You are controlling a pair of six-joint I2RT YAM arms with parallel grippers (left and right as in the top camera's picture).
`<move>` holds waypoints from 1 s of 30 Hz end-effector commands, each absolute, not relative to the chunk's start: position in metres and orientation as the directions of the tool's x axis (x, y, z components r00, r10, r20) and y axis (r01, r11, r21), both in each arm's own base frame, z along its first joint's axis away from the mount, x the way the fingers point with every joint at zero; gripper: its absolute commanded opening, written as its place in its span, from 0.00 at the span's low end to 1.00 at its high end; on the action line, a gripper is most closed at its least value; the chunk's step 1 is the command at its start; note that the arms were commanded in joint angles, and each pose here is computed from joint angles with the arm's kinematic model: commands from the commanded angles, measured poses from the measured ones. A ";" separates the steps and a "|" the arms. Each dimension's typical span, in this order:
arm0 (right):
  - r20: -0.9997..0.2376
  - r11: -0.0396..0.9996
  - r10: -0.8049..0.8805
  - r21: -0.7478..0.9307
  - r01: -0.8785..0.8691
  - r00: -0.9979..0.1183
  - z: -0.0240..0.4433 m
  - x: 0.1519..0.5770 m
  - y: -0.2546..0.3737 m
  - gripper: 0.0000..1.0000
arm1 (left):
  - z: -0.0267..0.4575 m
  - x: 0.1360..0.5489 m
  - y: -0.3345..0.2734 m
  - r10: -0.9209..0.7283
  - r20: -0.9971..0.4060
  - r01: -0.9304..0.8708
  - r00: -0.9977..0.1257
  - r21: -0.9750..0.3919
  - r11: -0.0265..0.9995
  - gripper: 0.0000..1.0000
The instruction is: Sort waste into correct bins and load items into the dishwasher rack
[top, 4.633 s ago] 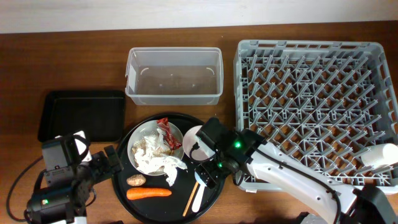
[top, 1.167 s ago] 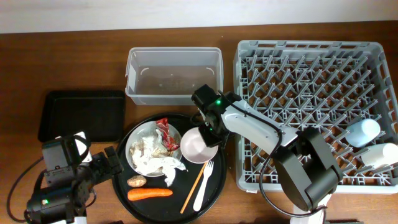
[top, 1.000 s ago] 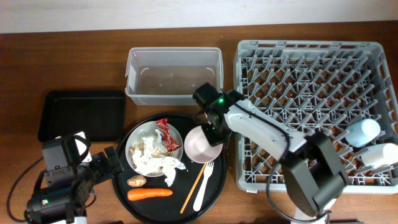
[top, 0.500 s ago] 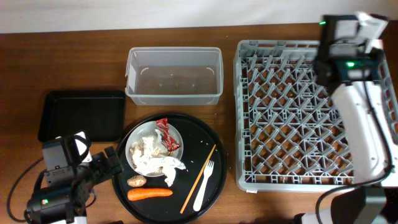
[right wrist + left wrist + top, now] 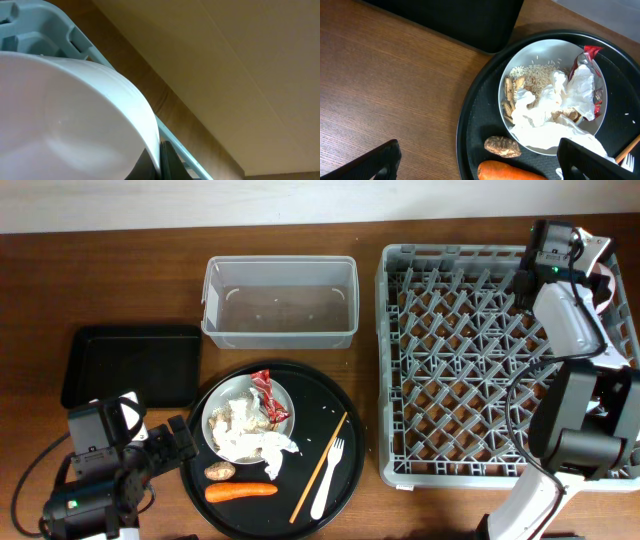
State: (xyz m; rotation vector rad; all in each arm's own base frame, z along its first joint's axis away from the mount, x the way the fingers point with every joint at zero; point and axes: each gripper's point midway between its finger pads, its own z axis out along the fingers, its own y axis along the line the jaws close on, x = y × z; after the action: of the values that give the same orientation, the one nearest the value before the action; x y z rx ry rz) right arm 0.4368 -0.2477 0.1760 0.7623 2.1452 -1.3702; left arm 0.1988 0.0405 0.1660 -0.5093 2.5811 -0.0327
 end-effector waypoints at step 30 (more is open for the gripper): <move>-0.408 0.520 0.001 -0.780 0.349 -0.913 0.119 0.461 -0.175 0.78 | 0.174 0.202 0.044 -0.371 -0.498 -0.362 -0.784 -0.119 0.924 0.99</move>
State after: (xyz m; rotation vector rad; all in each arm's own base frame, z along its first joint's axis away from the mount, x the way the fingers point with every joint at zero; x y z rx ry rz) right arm 0.4652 -0.1786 0.1282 0.3042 2.3665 -1.3735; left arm 0.1993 0.0406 0.1661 -0.5089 2.5792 -0.0326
